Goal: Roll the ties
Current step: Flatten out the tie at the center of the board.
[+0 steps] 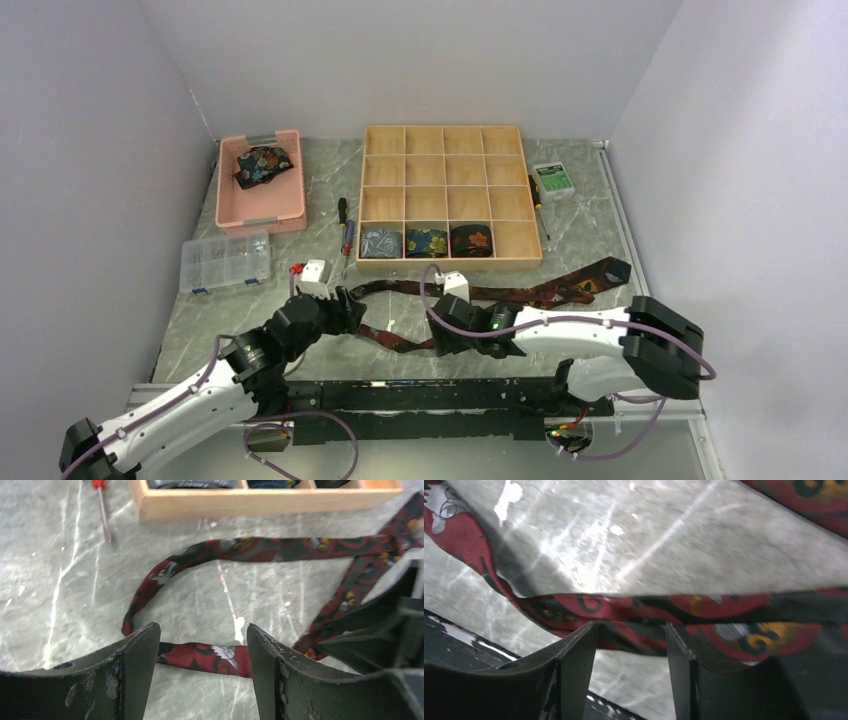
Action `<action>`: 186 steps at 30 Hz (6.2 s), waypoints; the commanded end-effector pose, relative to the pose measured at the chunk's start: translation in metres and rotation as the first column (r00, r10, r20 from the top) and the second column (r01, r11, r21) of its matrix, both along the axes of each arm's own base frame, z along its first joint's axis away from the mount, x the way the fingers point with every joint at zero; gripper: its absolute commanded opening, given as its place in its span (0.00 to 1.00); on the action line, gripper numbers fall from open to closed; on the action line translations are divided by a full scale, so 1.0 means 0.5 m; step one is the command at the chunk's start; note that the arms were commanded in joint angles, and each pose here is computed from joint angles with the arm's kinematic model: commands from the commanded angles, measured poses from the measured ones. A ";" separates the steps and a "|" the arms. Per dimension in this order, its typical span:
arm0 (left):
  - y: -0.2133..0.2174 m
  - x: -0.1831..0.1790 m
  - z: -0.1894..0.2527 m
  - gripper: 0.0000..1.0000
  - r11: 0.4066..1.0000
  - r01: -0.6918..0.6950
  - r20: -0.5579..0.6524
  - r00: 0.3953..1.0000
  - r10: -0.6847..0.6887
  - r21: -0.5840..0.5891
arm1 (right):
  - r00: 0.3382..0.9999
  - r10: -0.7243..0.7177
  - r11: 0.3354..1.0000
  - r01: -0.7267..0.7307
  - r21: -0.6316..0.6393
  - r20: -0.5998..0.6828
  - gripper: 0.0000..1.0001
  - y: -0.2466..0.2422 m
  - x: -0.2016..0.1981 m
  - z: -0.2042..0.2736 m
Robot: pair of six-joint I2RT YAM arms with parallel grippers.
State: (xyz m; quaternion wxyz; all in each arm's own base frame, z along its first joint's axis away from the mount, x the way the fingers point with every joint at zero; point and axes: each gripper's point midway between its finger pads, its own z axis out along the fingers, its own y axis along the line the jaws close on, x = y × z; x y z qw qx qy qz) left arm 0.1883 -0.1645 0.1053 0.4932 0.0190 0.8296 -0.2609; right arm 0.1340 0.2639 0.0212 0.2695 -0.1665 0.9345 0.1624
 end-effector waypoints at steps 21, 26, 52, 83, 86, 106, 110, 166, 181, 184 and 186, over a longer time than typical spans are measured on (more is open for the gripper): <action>-0.050 -0.025 0.047 0.63 0.982 0.131 0.050 0.991 -0.125 -0.135 | 0.967 -0.219 0.967 0.233 -0.100 0.132 0.60 -0.135 0.262 0.097; -0.094 -0.014 0.034 0.60 0.967 0.183 0.059 0.983 -0.175 -0.179 | 0.957 -0.277 0.937 0.288 -0.197 0.083 0.54 -0.153 0.251 0.046; -0.223 -0.043 -0.136 0.06 0.901 0.398 -0.205 0.880 -0.429 -0.176 | 0.278 -0.960 0.281 0.946 -0.163 -0.040 0.57 -0.607 0.218 0.037; -0.076 -0.047 -0.272 0.03 0.994 0.085 -0.428 0.903 -0.047 0.071 | -0.038 -0.999 -0.034 0.995 0.092 0.039 0.02 -0.754 0.286 0.154; -0.070 -0.045 -0.268 0.03 0.994 0.072 -0.419 0.907 -0.032 0.079 | -0.052 -0.998 -0.049 0.997 0.061 0.047 0.03 -0.775 0.295 0.153; -0.156 -0.019 -0.037 0.15 0.957 0.277 -0.145 0.947 -0.287 -0.084 | -0.006 -1.000 -0.007 0.999 0.053 -0.024 0.46 -0.750 0.197 0.093; -0.208 -0.012 -0.001 0.29 0.921 0.369 -0.097 0.919 -0.382 -0.125 | 0.024 -0.998 0.018 0.993 0.116 -0.056 0.46 -0.730 0.216 0.109; -0.053 -0.065 -0.184 0.03 0.849 -0.088 0.022 0.996 0.089 0.521 | 0.377 -0.911 0.394 0.916 -0.080 -0.170 0.43 -0.512 0.198 0.031; -0.044 -0.063 -0.174 0.03 0.854 -0.122 0.031 0.992 0.123 0.506 | 0.185 -0.933 0.215 0.974 -0.065 -0.308 0.48 -0.484 0.087 0.026; -0.047 -0.068 -0.177 0.03 0.863 -0.102 0.017 0.994 0.108 0.496 | 0.171 -0.925 0.200 0.978 -0.054 -0.338 0.48 -0.474 0.088 0.011; -0.047 -0.068 -0.175 0.03 0.864 -0.102 0.017 0.994 0.107 0.493 | 0.162 -0.926 0.195 0.979 -0.065 -0.341 0.48 -0.474 0.088 0.005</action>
